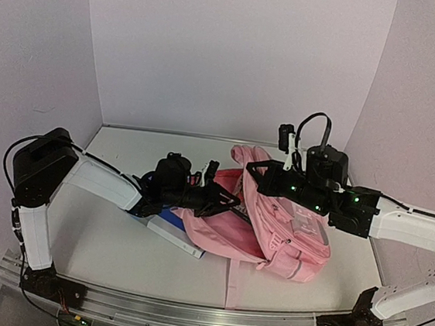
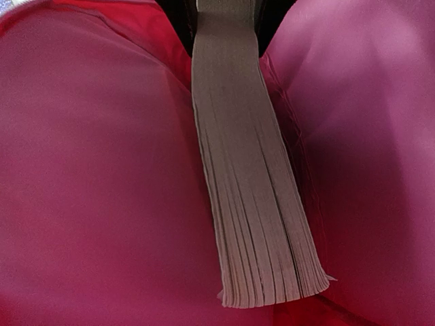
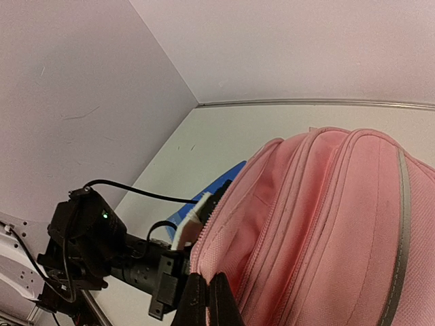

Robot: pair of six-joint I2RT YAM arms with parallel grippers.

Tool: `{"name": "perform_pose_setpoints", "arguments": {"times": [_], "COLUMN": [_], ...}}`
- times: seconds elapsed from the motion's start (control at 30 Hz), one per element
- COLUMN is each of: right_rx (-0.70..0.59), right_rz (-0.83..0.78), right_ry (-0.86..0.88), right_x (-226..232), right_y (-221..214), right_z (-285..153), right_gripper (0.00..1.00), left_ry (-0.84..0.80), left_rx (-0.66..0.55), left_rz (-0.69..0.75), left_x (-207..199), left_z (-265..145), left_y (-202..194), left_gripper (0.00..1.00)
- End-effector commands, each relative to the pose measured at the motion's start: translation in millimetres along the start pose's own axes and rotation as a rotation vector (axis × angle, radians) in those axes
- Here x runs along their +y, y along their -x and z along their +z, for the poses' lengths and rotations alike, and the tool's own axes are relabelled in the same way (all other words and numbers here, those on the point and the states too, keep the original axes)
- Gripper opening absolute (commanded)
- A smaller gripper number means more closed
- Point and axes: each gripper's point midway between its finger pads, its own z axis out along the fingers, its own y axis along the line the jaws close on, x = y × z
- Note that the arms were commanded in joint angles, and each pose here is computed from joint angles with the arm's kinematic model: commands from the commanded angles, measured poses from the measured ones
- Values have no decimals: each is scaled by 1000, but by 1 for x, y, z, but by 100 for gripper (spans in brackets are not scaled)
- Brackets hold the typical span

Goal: Pack the student bag
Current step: Place the book in the student bag.

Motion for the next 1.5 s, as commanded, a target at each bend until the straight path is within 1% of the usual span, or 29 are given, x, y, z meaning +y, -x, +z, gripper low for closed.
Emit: {"name": "perform_pose_setpoints", "arguments": {"times": [0.0, 0.2, 0.23, 0.3, 0.37, 0.47, 0.57, 0.67, 0.77, 0.87, 0.93, 1.0, 1.07, 1.1, 1.13, 1.23, 1.27, 1.3, 1.37, 1.47], "right_rx": [-357, -364, -368, -373, -366, -335, -288, -236, -180, -149, -138, -130, -119, -104, -81, -4, 11, 22, 45, 113], "right_rz": [70, 71, 71, 71, 63, 43, 9, -31, -56, -55, -45, -39, -32, -26, -24, -4, 9, 21, 81, 241], "right_ry": [213, 179, 164, 126, 73, -83, -272, -411, -501, -584, -623, -633, -622, -600, -587, -504, -473, -443, -361, -241], "right_x": [56, 47, 44, 36, 26, -4, -42, -70, -93, -118, -132, -136, -135, -131, -128, -109, -98, -88, -63, -39], "right_y": [103, 99, 99, 98, 94, 79, 57, 36, 15, 3, 0, -1, -1, -2, -4, -9, -12, -16, -29, -61], "right_z": [-39, -40, -41, -41, -40, -33, -28, -24, -19, -16, -16, -15, -12, -9, -7, -4, -6, -8, -13, -16], "right_gripper": [0, 0, 0, 0, 0, 0, 0, 0, 0, 0, 0, 0, 1, 7, 19, 61, 70, 76, 83, 86], "left_ry": [-145, -73, -58, -17, 27, 80, 152, 224, 302, 387, 432, 474, 507, 508, 519, 545, 559, 569, 583, 598], "left_rx": [-71, -25, -21, -28, -60, -111, -121, -120, -136, -184, -231, -252, -276, -279, -295, -337, -348, -356, -363, -365], "left_rz": [166, 194, 200, 212, 242, 294, 322, 335, 304, 227, 167, 108, 52, 30, 10, -9, -17, -23, -42, -77], "left_x": [-54, -32, -29, -23, -22, -27, -27, -27, -19, 3, 20, 40, 57, 64, 73, 91, 97, 101, 111, 124], "left_z": [29, 62, 63, 60, 48, 21, -6, -37, -76, -120, -154, -180, -205, -213, -224, -248, -255, -261, -270, -281], "left_y": [18, 6, 6, 6, 10, 16, 19, 24, 32, 44, 52, 54, 60, 60, 62, 70, 72, 75, 79, 86], "left_gripper": [0, 0, 2, 11, 26, 53, 66, 72, 76, 80, 84, 88, 90, 90, 90, 91, 91, 92, 92, 92]}}
